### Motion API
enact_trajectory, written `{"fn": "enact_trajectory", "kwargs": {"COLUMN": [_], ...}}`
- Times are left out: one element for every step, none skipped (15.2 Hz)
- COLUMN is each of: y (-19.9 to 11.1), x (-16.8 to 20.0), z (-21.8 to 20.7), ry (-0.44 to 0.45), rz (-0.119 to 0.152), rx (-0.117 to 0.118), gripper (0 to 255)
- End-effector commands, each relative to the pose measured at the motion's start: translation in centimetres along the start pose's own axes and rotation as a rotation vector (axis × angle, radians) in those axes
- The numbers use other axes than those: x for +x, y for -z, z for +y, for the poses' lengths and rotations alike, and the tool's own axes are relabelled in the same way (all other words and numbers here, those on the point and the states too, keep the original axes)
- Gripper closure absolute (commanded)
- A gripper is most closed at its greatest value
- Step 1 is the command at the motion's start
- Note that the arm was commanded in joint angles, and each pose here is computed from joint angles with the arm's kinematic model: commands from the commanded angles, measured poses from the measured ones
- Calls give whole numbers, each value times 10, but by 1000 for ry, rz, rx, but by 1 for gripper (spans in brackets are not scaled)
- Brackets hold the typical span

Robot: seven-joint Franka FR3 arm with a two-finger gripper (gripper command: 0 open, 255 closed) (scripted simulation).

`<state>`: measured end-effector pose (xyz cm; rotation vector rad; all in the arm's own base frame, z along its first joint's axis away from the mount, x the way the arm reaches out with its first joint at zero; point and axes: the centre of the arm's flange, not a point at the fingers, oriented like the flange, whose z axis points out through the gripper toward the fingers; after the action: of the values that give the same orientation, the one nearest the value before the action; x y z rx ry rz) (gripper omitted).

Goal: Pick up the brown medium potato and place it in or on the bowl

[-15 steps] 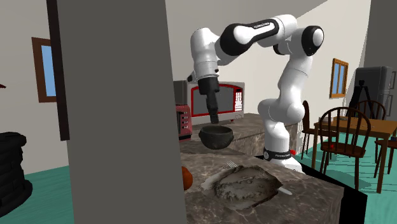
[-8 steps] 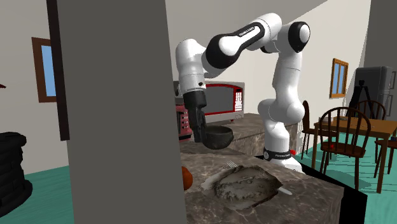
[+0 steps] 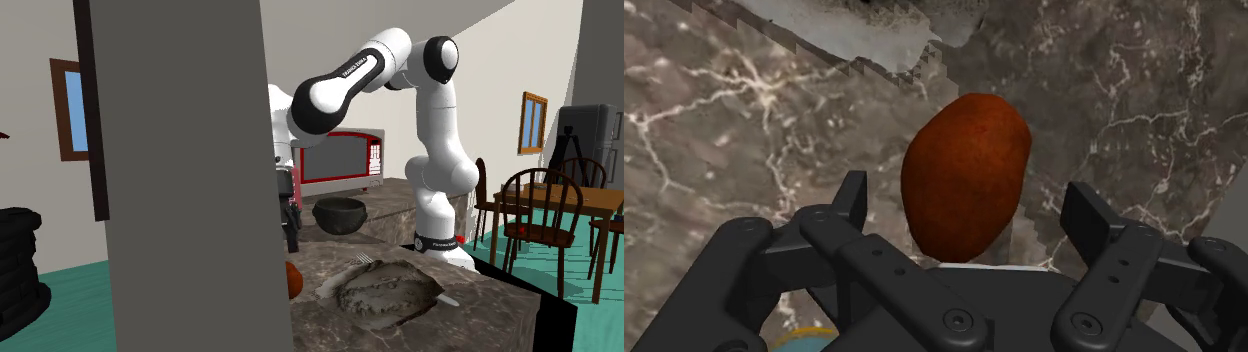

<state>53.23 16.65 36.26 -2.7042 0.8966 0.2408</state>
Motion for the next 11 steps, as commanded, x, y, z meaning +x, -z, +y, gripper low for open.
{"fn": "enact_trajectory", "kwargs": {"y": [-12,-17,-23,-28,-33,-38,-42,-41,-42,-42,-42], "x": [4,4,4,4,4,4,4,4,4,4,4], "z": [-2,-2,-2,-2,-2,-2,-2,-2,-2,-2,-2], "ry": [-13,-13,-13,-13,-13,-13,-13,-13,-13,-13,-13], "rz": [0,0,0,0,0,0,0,0,0,0,0], "rx": [4,4,4,4,4,4,4,4,4,4,4], "gripper": [0,0,0,0,0,0,0,0,0,0,0]}}
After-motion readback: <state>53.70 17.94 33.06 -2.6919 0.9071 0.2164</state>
